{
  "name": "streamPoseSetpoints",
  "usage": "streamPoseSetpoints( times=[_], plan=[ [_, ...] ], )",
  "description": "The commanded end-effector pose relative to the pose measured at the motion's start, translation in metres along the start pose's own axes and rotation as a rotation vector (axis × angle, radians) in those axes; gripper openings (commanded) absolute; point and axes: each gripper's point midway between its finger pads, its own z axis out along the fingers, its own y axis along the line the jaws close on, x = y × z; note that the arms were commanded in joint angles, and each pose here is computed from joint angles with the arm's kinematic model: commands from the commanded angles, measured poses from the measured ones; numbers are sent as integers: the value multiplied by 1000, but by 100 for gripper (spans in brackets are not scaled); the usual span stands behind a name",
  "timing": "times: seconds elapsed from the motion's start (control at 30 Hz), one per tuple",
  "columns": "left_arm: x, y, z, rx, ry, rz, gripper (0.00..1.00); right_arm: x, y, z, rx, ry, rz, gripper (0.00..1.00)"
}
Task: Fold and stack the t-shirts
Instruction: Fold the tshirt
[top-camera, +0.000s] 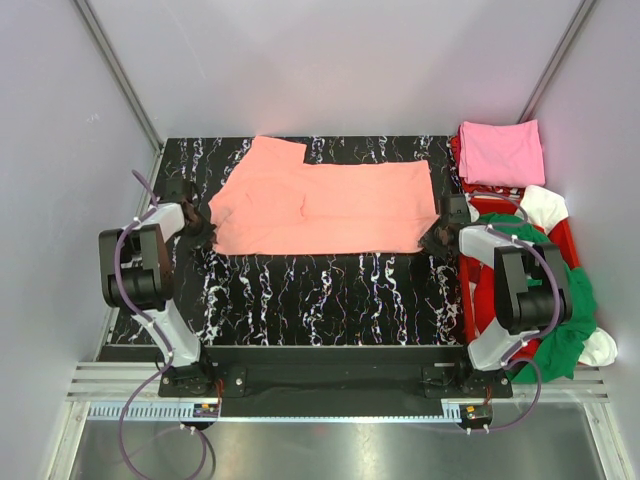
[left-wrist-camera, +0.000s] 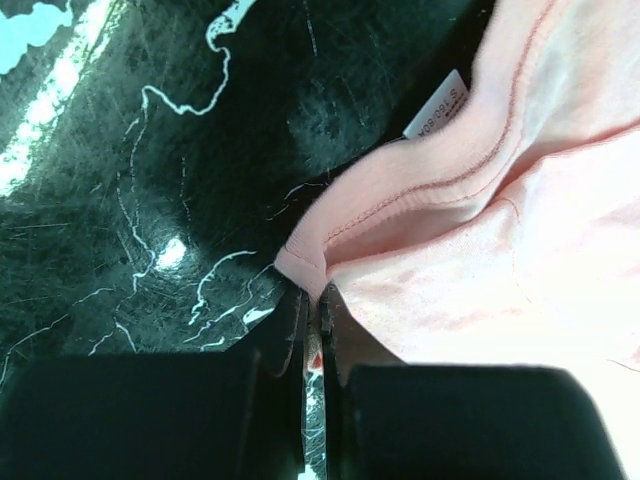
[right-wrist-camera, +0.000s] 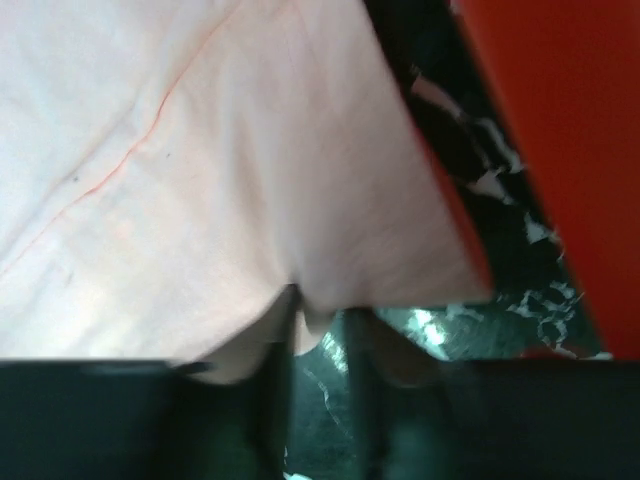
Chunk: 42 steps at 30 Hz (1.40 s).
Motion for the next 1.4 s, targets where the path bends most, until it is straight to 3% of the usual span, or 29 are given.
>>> streamPoseSetpoints(
  times=[0.0,0.07,0.13,0.4,0.6,0.67,0.73,0.77,0.8,0.87,0.9,0.97,1.13,1.3,1.37],
  plan=[
    [-24,-5,-28,18,-89,-2,0,1,-22,9,95,18,2,24],
    [-22,9,-35,-3,-84,-15,0,3,-25,9,100,26,-12,8],
    [-24,15,-50,9,-100,-13,0,4,-26,5,97,30,-24,0],
    [0,72,-113,54,-111,-88,0,20,-32,-48,68,61,-40,0],
    [41,75,-157,133,-106,-99,0,43,-44,-104,44,83,-41,0],
    [56,76,-170,154,-102,-106,0,57,-53,-120,48,113,-31,5],
    [73,80,-176,151,-68,-110,4,61,-55,-139,22,92,-6,17],
    [80,80,-182,164,-77,-106,8,69,-48,-145,-32,117,-1,46],
    [85,81,-184,170,-73,-106,16,70,-45,-155,-65,99,8,56],
    [108,83,-189,200,-49,-94,44,71,-39,-169,-97,107,53,72],
    [116,83,-189,208,-39,-94,56,68,-35,-178,-127,86,62,75],
    [136,80,-188,246,-1,-80,67,57,-27,-191,-157,42,72,80],
    [130,70,-207,254,-13,-36,70,30,-11,-206,-169,-26,28,81],
    [77,41,-245,310,-174,62,74,19,5,-195,-188,-20,-1,81],
    [63,16,-238,389,-116,88,74,17,16,-186,-213,-1,-12,81]
  ],
)
